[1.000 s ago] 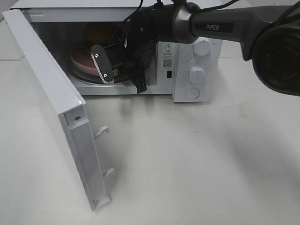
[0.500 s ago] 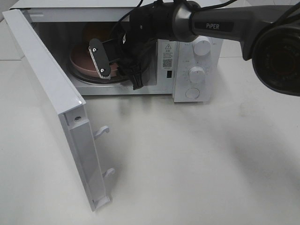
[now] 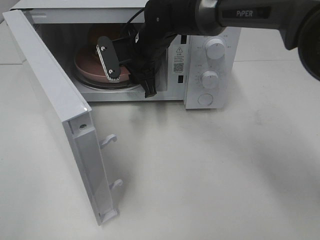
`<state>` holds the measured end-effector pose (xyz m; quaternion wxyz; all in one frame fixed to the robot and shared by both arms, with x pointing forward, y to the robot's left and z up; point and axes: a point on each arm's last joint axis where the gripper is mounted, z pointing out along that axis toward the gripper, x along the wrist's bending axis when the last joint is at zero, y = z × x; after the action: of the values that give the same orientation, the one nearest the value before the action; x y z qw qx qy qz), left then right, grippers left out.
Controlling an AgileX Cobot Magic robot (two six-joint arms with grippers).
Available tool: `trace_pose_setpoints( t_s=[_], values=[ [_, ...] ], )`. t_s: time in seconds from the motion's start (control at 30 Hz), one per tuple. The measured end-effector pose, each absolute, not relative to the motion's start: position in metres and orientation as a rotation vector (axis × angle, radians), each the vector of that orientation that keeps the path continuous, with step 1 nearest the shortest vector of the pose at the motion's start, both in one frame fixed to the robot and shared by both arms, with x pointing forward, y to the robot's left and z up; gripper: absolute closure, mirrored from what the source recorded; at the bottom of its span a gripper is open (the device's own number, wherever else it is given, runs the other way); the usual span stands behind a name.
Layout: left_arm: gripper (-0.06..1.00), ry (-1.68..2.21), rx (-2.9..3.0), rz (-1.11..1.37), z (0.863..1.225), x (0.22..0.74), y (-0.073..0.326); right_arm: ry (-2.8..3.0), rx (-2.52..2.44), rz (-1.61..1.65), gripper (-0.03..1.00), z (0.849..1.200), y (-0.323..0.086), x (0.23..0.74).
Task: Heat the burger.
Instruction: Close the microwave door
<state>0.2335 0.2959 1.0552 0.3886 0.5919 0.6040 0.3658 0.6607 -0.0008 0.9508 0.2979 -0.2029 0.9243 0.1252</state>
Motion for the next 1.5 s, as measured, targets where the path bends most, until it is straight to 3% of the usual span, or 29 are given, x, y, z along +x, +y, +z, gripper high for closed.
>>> trace_pose_setpoints(
  t_s=[0.07, 0.23, 1.5],
  values=[
    [-0.05, 1.536, 1.505, 0.93, 1.055, 0.234, 0.296, 2.47, -0.493, 0.357, 0.35, 0.95, -0.006, 0.653],
    [-0.05, 1.536, 1.505, 0.93, 1.055, 0.234, 0.296, 2.479, -0.457, 0.37, 0.29, 0.953, -0.014, 0.641],
    [-0.05, 1.536, 1.505, 0.93, 1.055, 0.234, 0.296, 2.429, -0.215, 0.488, 0.28, 0.997, -0.107, 0.51]
  ],
)
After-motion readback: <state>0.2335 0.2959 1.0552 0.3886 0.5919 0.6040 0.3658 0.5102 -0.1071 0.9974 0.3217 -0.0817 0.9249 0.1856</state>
